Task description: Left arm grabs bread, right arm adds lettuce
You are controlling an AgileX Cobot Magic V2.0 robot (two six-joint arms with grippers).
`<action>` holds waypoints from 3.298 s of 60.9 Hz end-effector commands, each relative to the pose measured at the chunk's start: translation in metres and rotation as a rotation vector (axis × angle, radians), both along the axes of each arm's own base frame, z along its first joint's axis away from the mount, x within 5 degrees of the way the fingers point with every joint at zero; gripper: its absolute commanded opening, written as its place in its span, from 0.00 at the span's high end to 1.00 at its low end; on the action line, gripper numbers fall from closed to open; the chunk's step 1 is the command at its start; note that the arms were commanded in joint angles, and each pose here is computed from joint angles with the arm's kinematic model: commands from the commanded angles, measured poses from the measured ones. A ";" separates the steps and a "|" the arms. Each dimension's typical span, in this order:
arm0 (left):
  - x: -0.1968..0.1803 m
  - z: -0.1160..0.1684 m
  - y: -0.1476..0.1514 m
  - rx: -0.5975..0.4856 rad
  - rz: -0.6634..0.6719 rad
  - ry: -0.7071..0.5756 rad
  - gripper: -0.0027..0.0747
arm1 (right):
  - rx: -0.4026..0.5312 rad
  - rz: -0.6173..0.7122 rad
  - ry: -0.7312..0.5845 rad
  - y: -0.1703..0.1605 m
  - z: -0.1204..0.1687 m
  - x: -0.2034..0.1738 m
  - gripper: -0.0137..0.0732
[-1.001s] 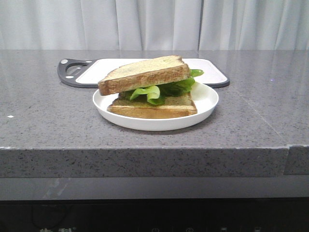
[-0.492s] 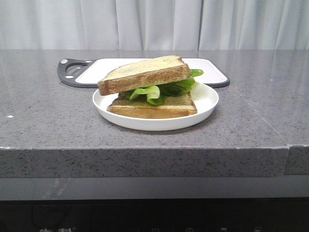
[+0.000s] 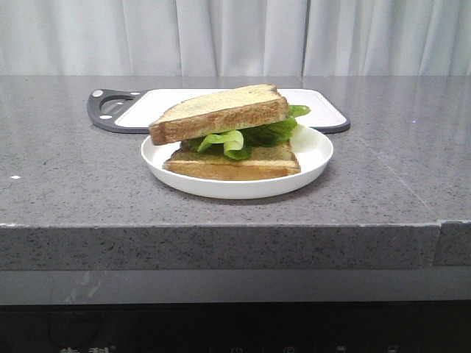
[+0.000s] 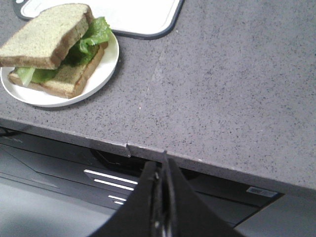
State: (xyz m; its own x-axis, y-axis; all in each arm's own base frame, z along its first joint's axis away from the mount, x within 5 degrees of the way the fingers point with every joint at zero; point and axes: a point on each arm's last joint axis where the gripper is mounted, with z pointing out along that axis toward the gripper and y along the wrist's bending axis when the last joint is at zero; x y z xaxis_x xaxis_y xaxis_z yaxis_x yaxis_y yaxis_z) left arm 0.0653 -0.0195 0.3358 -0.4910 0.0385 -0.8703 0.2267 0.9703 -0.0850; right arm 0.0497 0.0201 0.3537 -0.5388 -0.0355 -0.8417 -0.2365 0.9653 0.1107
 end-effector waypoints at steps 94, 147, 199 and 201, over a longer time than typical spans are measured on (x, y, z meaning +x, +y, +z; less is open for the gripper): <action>-0.011 -0.121 0.016 -0.117 0.209 -0.638 0.99 | 0.011 -0.008 -0.074 0.000 0.011 0.003 0.98; -0.011 -0.121 0.016 -0.117 0.209 -0.638 0.99 | 0.090 -0.191 -0.496 -0.013 -0.104 0.005 0.98; -0.011 -0.121 0.016 -0.117 0.209 -0.638 0.99 | 0.100 -0.219 -0.576 -0.015 -0.153 0.005 0.98; -0.011 -0.121 0.016 -0.117 0.209 -0.638 0.99 | 0.100 -0.219 -0.576 -0.015 -0.153 0.005 0.98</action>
State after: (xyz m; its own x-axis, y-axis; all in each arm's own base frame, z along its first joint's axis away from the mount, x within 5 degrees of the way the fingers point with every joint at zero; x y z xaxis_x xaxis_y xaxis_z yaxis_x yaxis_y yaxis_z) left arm 0.0562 -0.0042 0.2074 0.0343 -0.0893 -0.9954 0.0757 0.9934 -0.0865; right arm 0.0561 0.0067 0.1905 -0.0972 0.1149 -0.9886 -0.0908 0.9881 0.1238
